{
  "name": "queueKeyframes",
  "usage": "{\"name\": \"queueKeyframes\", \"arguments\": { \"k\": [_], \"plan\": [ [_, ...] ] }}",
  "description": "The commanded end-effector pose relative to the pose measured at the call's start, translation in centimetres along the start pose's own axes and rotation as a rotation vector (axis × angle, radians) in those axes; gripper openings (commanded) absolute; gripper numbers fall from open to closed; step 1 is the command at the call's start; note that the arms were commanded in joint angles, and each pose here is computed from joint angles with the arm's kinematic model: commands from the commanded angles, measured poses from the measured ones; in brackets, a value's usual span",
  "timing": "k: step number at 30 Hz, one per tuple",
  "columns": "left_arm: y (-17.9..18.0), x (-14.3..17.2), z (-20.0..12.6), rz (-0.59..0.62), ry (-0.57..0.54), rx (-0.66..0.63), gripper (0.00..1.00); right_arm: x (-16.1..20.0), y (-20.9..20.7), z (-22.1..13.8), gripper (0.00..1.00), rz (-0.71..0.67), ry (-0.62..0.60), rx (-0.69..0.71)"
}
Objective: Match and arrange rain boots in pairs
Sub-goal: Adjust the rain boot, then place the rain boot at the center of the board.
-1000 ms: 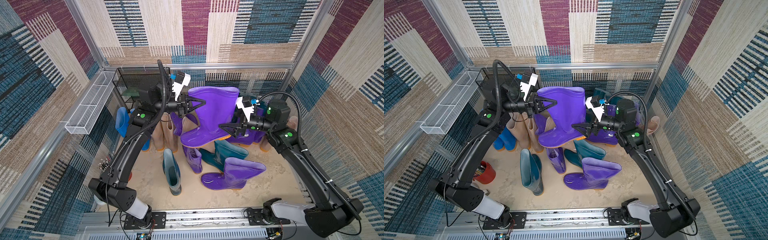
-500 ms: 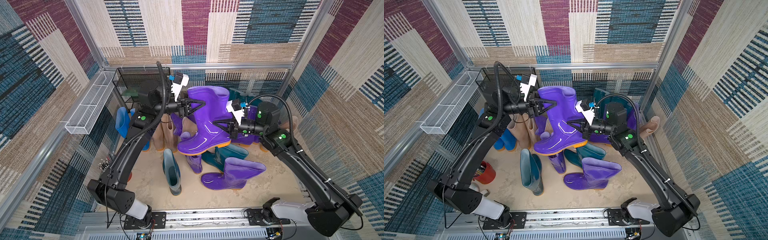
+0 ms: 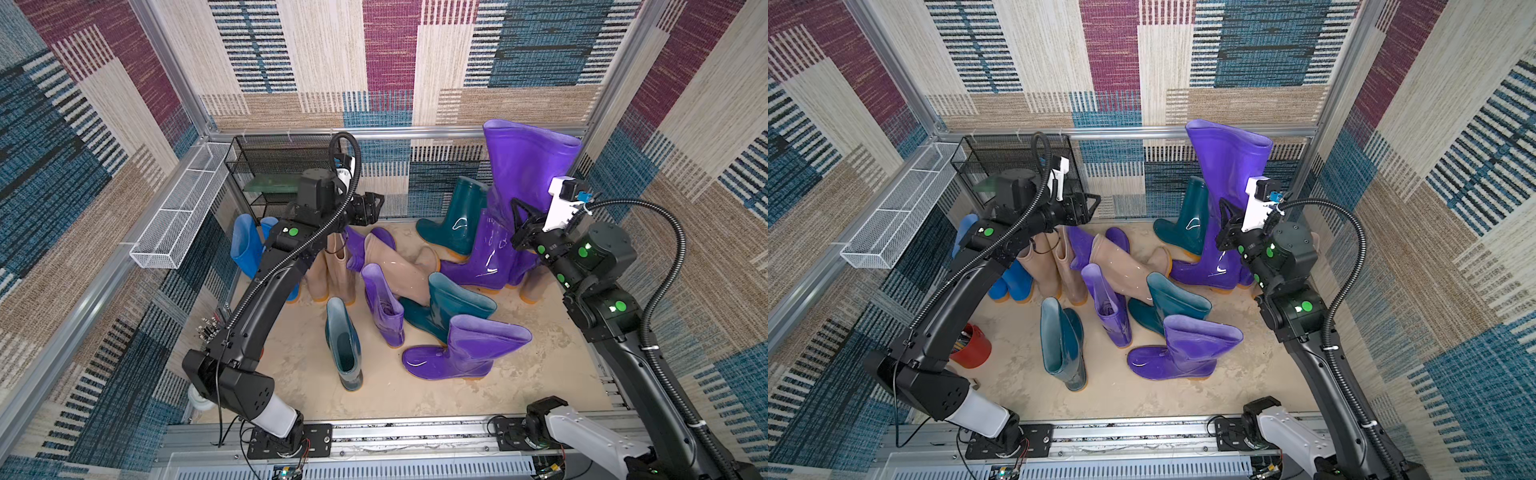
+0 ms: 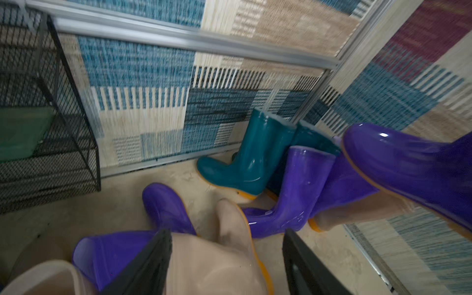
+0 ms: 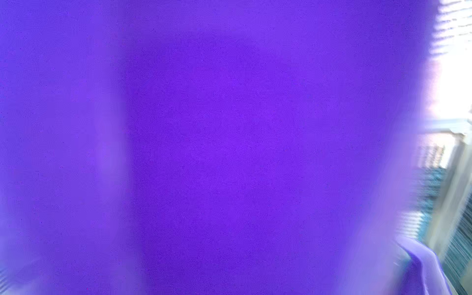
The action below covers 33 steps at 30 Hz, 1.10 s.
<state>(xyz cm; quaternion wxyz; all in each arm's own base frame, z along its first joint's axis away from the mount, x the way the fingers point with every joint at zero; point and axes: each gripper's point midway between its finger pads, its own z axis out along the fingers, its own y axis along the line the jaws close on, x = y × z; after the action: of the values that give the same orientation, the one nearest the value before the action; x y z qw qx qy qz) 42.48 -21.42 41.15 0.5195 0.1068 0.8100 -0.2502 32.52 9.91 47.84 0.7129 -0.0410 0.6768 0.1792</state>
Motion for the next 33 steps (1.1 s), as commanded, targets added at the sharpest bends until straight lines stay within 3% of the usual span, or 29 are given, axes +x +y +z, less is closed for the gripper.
{"name": "queueKeyframes", "arguments": {
  "k": [1,5,13,18,26,33],
  "plan": [
    [1.8,1.8,0.4,0.020,0.059,-0.133,0.71,-2.6,-0.6,-0.5,0.00,0.039,-0.107,0.025],
    [3.7,4.2,0.6,0.073,0.127,-0.302,0.71,-2.1,-0.8,-0.6,0.00,0.041,-0.101,0.018],
    [6.3,9.1,2.0,0.055,0.226,-0.446,0.72,-0.9,-0.3,-0.2,0.00,0.047,-0.079,-0.022],
    [8.2,10.2,2.6,0.017,0.250,-0.558,0.72,-0.3,-0.2,-0.2,0.00,0.049,-0.064,-0.034],
    [8.4,12.4,4.4,-0.016,0.276,-0.529,0.71,0.2,-0.2,-0.2,0.00,0.040,-0.052,-0.036],
    [6.2,11.1,4.5,-0.022,0.252,-0.437,0.70,0.5,-0.2,-0.1,0.00,0.038,-0.045,-0.040]
  ]
}}
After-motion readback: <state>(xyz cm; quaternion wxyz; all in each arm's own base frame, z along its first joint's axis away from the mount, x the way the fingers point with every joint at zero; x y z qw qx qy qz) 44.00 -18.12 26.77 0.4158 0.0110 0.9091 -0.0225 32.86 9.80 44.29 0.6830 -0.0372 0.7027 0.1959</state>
